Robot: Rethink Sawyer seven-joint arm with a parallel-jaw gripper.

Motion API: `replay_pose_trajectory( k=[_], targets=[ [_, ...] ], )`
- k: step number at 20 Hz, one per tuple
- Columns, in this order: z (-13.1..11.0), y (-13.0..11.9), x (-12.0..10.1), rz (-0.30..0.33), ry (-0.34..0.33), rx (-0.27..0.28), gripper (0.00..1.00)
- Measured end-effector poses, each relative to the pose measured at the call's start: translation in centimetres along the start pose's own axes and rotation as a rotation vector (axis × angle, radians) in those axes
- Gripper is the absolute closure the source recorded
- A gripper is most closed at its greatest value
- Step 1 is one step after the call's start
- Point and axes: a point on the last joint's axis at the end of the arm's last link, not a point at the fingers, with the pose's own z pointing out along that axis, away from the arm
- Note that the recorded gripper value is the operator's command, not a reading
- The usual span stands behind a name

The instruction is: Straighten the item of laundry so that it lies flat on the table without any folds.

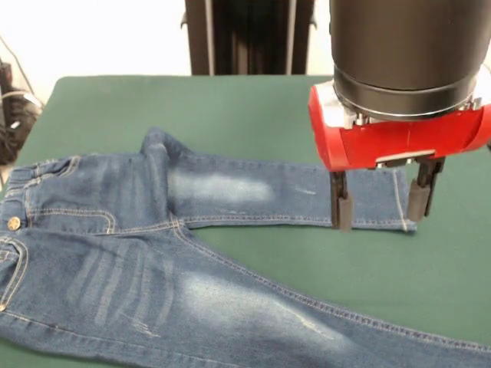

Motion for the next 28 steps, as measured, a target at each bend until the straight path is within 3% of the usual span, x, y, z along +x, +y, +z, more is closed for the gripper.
replay_pose_trajectory(
  k=[6, 12, 16, 22, 28],
  targets=[
    [-2.8, 0.2, 0.9, 0.011, -0.053, 0.048, 0.0],
    [-6.7, 1.1, 2.7, 0.081, -0.116, 0.087, 0.0],
    [-7.6, 2.5, 3.9, 0.13, -0.153, 0.1, 0.0],
    [-6.0, 4.7, 5.6, 0.173, -0.184, 0.1, 0.0],
    [-2.0, 5.8, 7.1, 0.175, -0.187, 0.107, 0.0]
  ],
)
